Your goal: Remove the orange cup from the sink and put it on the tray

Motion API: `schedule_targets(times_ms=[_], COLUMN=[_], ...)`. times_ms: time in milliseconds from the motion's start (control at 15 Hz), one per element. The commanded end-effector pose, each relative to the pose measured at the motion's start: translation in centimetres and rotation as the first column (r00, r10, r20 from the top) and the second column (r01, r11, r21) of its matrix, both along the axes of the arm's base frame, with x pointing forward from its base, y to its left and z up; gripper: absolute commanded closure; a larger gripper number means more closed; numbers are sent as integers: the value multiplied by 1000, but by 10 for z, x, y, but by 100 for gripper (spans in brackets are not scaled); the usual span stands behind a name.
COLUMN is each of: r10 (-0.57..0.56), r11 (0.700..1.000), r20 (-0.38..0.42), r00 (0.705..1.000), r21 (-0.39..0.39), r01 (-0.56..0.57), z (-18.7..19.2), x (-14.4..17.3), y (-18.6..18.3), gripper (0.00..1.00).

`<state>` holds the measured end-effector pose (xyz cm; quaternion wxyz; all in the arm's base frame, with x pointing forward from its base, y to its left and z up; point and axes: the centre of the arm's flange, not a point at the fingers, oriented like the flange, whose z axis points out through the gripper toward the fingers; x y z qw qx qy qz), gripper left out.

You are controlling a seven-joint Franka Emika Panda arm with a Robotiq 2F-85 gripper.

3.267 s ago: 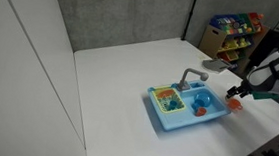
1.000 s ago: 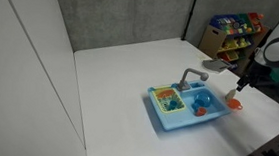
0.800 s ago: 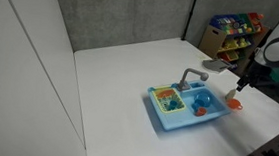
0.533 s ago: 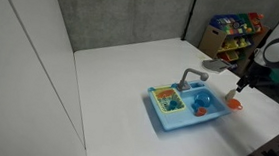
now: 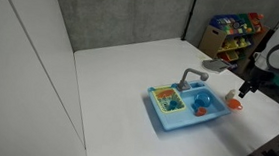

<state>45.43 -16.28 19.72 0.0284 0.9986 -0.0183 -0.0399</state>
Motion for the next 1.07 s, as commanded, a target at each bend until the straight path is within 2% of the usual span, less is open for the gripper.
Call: schedule_targets(times_ms=[0, 667, 1000], r10=[48, 84, 86], r11=[999, 996, 996], r20=[-17, -47, -41], r00=[999, 995, 995], r21=[-19, -3, 36], r01=[-49, -85, -84], z=[29, 93, 135], x=[-23, -46, -55], y=[13, 50, 63], gripper=[0, 0, 0])
